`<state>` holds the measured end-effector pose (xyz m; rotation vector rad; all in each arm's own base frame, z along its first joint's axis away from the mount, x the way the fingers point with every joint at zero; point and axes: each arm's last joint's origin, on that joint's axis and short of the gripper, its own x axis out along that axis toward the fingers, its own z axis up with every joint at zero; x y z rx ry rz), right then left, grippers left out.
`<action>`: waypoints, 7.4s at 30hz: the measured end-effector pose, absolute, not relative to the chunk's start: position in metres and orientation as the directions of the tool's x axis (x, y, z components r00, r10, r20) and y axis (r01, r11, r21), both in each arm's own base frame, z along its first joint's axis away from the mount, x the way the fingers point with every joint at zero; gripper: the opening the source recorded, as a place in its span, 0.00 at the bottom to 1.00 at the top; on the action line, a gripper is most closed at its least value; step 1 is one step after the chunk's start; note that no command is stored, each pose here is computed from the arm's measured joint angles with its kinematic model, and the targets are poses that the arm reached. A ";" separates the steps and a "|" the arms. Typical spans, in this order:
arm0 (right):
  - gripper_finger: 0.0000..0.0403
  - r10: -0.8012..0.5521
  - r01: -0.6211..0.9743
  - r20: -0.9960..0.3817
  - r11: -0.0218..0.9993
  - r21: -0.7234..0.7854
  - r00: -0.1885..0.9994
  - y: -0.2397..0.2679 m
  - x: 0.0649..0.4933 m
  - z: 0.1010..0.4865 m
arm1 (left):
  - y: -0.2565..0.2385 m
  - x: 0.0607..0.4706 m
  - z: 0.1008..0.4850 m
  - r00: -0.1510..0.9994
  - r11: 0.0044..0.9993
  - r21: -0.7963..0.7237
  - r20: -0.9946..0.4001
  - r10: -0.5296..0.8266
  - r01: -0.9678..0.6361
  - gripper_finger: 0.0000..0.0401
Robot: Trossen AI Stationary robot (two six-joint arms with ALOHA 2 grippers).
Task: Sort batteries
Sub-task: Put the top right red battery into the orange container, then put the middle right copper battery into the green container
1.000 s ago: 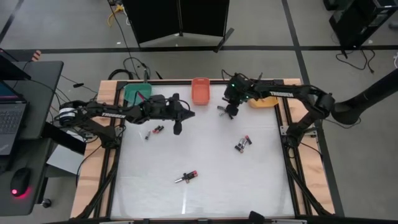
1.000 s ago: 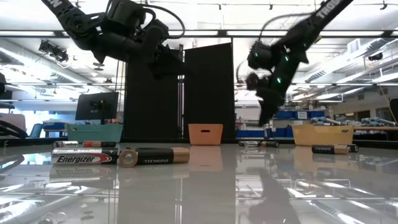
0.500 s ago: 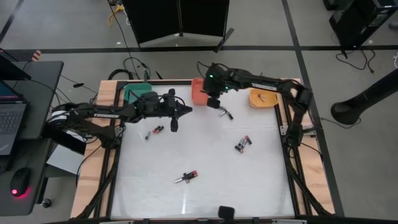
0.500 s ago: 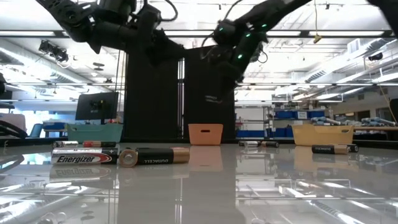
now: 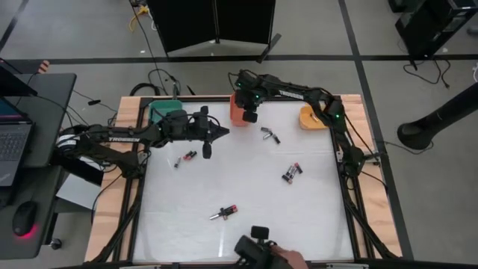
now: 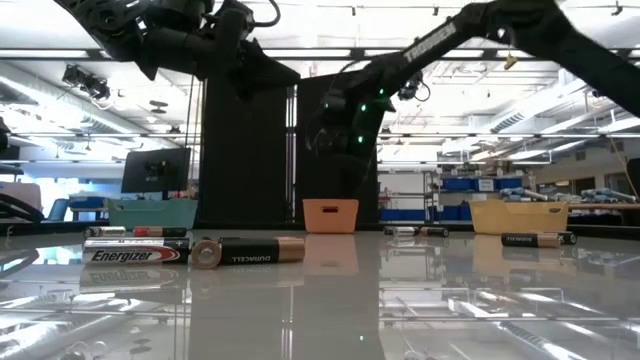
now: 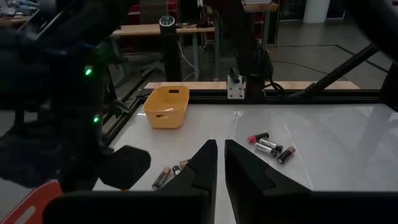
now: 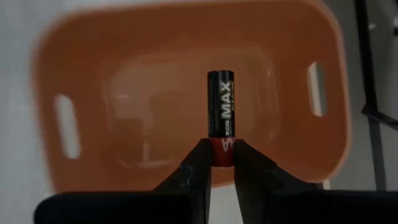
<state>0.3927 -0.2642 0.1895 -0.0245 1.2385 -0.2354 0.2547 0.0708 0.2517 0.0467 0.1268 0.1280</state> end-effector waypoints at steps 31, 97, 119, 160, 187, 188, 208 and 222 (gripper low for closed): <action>0.38 -0.143 0.162 -0.957 0.981 -0.103 0.254 -0.280 0.403 0.164 | 0.071 0.255 0.252 0.984 0.991 0.047 -0.120 0.129 -0.124 0.09; 0.34 -0.225 0.606 -0.879 0.791 0.087 0.420 -0.051 0.237 0.185 | 0.071 0.255 0.253 0.985 0.990 0.050 -0.109 0.135 -0.130 0.09; 0.37 -0.155 0.433 -0.799 0.890 0.143 0.581 -0.046 0.252 0.194 | 0.049 0.253 0.229 0.876 0.992 -0.109 -0.483 -0.003 -0.057 0.09; 0.26 -0.097 0.271 -0.640 0.946 0.179 0.762 0.016 0.280 0.199 | 0.046 0.226 0.166 0.299 0.840 0.053 -0.921 0.250 -0.540 0.37; 0.35 -0.032 0.502 -0.937 0.850 0.158 0.348 0.041 0.240 0.190 | 0.049 0.240 0.165 0.405 0.858 -0.003 -0.882 0.241 -0.514 0.42; 0.36 -0.033 0.495 -0.936 0.855 0.154 0.349 0.040 0.240 0.190 | 0.049 0.240 0.165 0.409 0.860 -0.002 -0.880 0.241 -0.510 0.42; 0.39 -0.058 0.469 -0.988 0.883 0.015 0.141 0.039 0.255 0.140 | 0.017 0.260 0.175 0.613 0.980 -0.069 -0.788 0.061 -0.186 0.42; 0.14 -0.040 0.435 -0.986 0.899 0.037 0.165 0.039 0.258 0.139 | 0.017 0.261 0.176 0.623 0.980 -0.067 -0.779 0.067 -0.190 0.42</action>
